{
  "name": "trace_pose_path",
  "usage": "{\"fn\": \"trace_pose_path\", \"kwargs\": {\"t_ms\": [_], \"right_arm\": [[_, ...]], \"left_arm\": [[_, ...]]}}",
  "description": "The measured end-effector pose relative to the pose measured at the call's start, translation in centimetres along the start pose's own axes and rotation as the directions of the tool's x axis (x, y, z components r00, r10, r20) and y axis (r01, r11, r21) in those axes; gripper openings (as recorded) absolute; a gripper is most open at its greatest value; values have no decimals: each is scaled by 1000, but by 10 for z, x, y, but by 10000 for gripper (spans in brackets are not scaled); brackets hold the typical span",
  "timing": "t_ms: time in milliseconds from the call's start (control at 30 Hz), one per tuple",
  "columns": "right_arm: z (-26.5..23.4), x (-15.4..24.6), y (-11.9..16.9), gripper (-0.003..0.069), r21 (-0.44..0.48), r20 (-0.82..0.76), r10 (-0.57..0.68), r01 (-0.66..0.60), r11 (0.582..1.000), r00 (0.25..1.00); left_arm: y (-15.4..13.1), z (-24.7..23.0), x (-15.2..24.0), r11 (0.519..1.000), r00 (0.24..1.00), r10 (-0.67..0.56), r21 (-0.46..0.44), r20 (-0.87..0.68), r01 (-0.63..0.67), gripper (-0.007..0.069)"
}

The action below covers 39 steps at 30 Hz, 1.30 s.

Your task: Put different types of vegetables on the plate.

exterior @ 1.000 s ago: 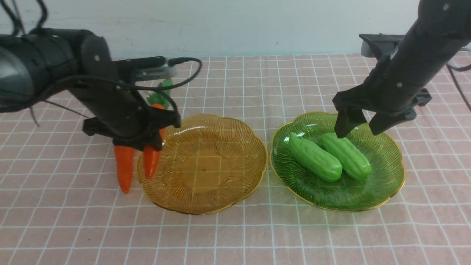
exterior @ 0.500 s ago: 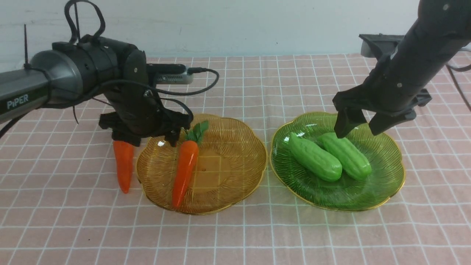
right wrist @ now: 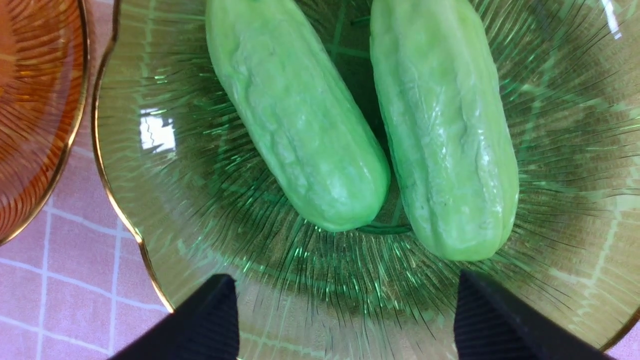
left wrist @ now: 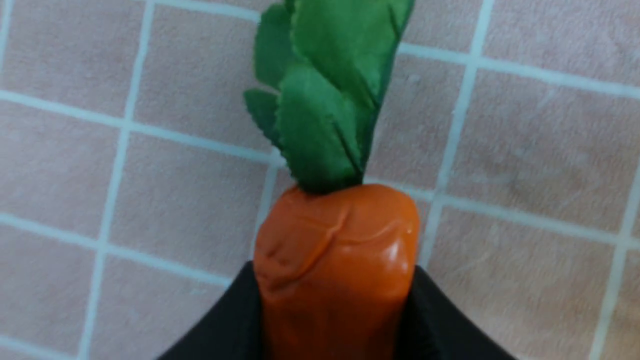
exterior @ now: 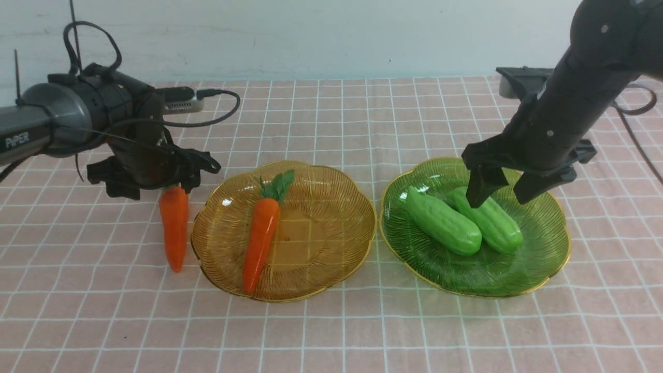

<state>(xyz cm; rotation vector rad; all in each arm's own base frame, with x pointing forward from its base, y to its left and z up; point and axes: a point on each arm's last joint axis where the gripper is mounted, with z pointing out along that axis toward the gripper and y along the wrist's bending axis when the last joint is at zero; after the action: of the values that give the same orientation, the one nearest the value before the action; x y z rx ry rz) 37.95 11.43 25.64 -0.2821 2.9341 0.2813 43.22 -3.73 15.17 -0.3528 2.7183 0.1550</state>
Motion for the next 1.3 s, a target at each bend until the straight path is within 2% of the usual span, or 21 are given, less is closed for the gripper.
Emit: {"fn": "trace_pose_path", "kwargs": {"t_ms": [200,333,500,600,667,733,833,933,1000,1100,1133,1200,1300], "right_arm": [[0,0,-1,525,16,0,-9,9,1000,1000],[0,0,-2,513,19,0,-34,34,999,999],[-1,0,0,459,5,2,-60,60,998,998],[-7,3,3,403,-23,16,-55,55,998,998],[-27,11,9,318,-58,61,-65,69,996,996],[-58,26,13,233,-60,124,-93,101,993,988],[-123,75,17,99,-28,269,-132,145,989,954],[-167,134,17,32,6,385,-160,171,985,909],[-189,188,16,6,17,484,-168,183,983,859],[-194,250,11,-6,21,709,-143,182,983,691],[-191,266,9,-7,26,779,-132,179,984,613],[-177,301,0,-8,67,916,-129,172,983,381],[-151,328,-10,-8,123,976,-147,153,981,163]], "left_arm": [[5,-36,-8,1000,1000,30,-4,7,-30,237],[-3,-97,-20,995,996,17,101,84,-26,236],[-47,-137,-6,944,979,155,272,135,-186,236],[-75,-133,9,903,965,237,342,111,-261,239],[-101,-121,23,872,953,288,385,93,-301,262],[-111,-107,29,867,950,304,391,75,-308,289],[-116,-87,34,871,948,317,383,37,-306,356],[-117,-80,36,874,945,326,378,12,-306,422],[-117,-80,37,874,945,326,377,11,-306,439],[-117,-85,34,873,942,336,377,-3,-310,440],[-117,-88,33,872,940,341,377,-11,-312,435],[-117,-98,28,871,935,352,375,-26,-318,405],[-117,-110,22,866,927,373,373,-38,-333,321]]}}
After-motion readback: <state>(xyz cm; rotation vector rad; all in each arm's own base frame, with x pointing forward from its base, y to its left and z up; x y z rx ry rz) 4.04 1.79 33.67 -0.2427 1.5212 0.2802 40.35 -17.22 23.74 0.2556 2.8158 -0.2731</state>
